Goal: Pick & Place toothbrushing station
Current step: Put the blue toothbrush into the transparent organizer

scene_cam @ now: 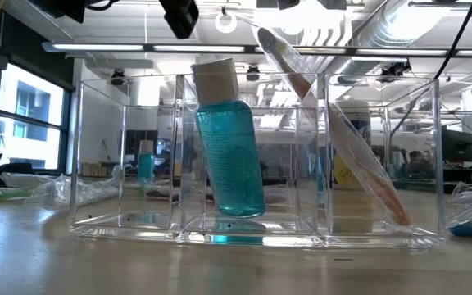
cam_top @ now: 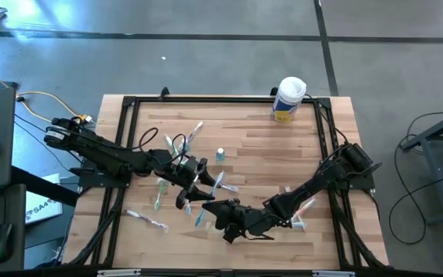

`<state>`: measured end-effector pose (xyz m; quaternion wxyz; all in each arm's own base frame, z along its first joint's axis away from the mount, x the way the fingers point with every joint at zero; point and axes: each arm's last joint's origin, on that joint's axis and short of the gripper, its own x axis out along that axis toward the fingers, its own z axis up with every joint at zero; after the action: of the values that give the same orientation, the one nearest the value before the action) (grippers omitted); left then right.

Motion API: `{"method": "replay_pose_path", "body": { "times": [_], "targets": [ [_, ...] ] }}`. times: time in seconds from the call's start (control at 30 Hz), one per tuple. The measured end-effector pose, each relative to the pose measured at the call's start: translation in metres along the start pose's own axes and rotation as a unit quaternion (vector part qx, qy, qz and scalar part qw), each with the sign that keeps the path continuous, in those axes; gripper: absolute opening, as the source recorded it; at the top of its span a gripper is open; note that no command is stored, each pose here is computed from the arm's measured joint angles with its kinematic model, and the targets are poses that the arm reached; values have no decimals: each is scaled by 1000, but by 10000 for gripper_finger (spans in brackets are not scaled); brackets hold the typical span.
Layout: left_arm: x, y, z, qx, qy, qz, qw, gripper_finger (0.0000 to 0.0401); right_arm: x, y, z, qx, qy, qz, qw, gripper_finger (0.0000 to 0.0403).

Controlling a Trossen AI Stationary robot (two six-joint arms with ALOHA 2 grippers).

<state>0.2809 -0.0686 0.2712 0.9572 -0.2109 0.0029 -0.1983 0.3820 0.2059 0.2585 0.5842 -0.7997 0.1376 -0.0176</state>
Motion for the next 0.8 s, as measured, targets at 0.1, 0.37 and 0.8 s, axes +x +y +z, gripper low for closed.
{"method": "replay_pose_path", "body": {
  "times": [0.1, 0.37, 0.8],
  "targets": [
    [0, 0, 0, 0, 0, 0, 1000, 225, 0, 1, 0, -2, -1, 5, 1000, 25],
    [0, 0, 0, -5, 0, 0, 1000, 225, 0, 2, 1, -5, -15, 5, 1000, 25],
    [14, 4, -5, -10, 16, -14, 1000, 165, 0, 2, 1, -13, -17, 4, 1000, 25]
  ]
}}
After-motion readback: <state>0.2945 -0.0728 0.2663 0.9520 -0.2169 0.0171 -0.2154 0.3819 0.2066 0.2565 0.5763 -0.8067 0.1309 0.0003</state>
